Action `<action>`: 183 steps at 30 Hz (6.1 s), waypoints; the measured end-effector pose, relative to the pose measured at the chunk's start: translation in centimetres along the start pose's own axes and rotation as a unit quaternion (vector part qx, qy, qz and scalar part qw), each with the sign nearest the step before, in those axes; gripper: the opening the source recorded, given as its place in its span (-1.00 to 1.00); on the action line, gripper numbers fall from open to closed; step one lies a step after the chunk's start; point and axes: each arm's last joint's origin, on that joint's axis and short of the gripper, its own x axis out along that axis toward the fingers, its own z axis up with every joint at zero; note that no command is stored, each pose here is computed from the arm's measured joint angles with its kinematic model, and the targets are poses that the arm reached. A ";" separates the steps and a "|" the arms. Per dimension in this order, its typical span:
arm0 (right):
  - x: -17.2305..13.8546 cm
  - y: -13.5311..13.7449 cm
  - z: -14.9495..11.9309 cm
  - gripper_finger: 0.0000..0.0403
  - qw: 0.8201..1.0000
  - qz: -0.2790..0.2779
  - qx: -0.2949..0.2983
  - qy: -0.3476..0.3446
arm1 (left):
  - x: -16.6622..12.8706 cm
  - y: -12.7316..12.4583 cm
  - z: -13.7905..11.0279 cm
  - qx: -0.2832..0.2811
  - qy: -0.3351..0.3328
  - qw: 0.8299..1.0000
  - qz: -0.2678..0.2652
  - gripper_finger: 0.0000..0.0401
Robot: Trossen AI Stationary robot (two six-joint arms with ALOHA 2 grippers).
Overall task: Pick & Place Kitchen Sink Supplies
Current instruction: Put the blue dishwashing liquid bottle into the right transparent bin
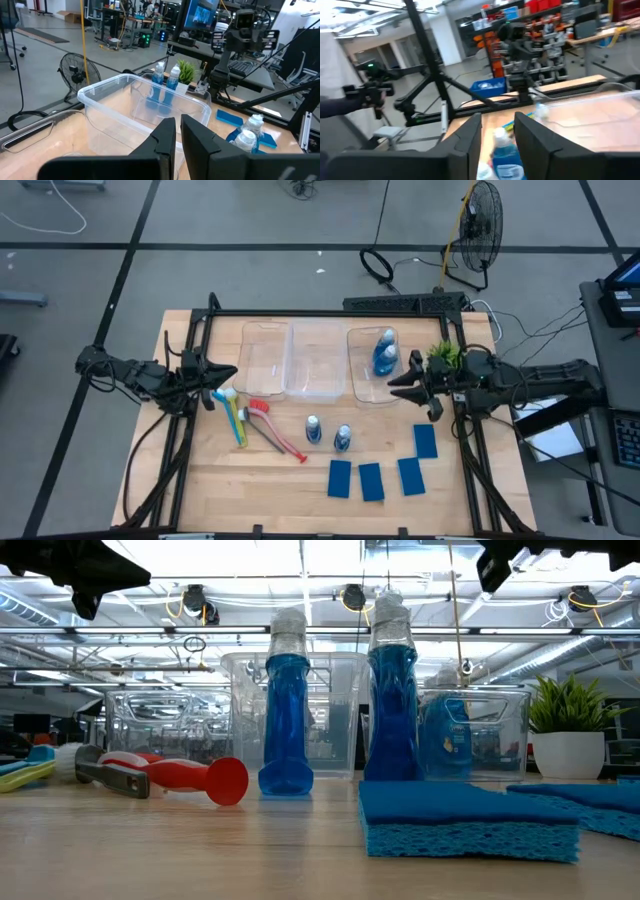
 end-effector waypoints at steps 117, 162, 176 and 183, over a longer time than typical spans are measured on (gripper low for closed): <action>16.7 0.4 -5.8 0.38 0.897 0.028 -0.163 0.409 | 0.0 0.0 0.0 0.001 0.000 1.000 0.000 -0.84; 17.7 0.2 -6.9 -0.36 0.903 0.040 -0.140 0.404 | 0.0 0.0 0.0 0.001 0.001 1.000 -0.002 -0.84; 17.3 0.3 -5.0 -0.38 0.925 0.006 -0.116 0.361 | 0.0 0.0 0.0 0.001 0.001 1.000 -0.002 -0.84; 16.8 0.5 -2.9 -0.38 0.943 0.002 -0.105 0.315 | 0.0 0.0 0.0 0.001 0.001 1.000 -0.002 -0.84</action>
